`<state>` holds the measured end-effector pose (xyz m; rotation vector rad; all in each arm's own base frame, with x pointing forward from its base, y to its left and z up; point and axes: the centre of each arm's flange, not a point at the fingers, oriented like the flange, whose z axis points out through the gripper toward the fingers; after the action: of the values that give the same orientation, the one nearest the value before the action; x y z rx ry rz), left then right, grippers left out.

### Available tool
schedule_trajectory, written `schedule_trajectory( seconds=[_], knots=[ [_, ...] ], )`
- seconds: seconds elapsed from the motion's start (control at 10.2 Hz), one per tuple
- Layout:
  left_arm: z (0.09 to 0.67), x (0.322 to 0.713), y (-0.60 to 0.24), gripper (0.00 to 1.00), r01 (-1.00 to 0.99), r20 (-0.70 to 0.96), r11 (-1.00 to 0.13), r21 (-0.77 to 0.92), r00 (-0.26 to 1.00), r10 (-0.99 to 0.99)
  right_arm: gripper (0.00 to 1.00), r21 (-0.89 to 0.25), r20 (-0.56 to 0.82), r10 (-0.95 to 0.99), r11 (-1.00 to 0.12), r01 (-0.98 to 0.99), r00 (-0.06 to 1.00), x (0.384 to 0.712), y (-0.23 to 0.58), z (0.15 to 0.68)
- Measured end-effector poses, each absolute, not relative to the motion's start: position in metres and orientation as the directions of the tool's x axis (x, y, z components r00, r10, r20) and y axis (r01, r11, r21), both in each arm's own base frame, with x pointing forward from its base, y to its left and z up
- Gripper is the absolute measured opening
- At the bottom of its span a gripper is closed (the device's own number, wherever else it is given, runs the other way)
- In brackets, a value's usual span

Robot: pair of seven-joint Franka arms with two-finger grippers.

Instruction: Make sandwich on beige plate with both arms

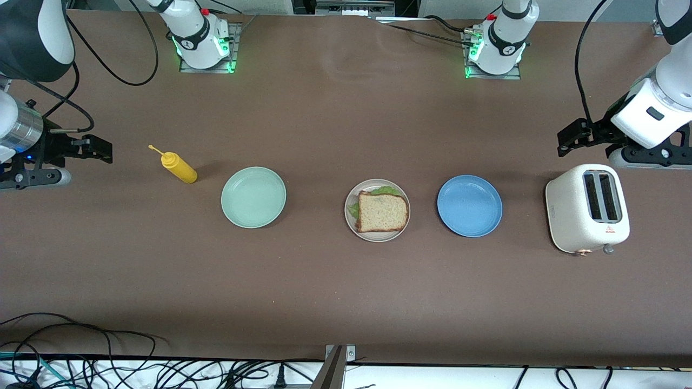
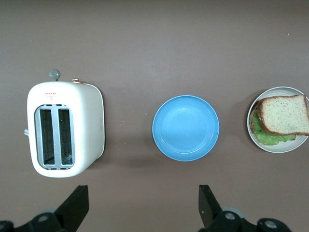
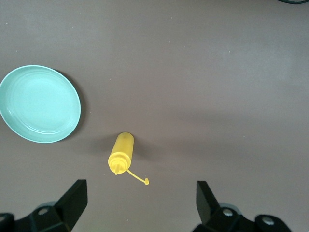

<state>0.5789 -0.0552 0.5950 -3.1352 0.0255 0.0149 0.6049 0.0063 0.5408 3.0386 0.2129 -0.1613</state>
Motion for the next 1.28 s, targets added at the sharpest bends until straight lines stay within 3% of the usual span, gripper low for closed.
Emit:
schedule_trajectory(
  seconds=[1.28],
  knots=[
    [0.595,0.579,-0.056,1.00,-0.018,-0.009,-1.000,-0.006,1.000,-0.018,1.00,0.085,-0.072,0.147,-0.985,0.153,0.987,0.608,0.013,0.559]
  ],
)
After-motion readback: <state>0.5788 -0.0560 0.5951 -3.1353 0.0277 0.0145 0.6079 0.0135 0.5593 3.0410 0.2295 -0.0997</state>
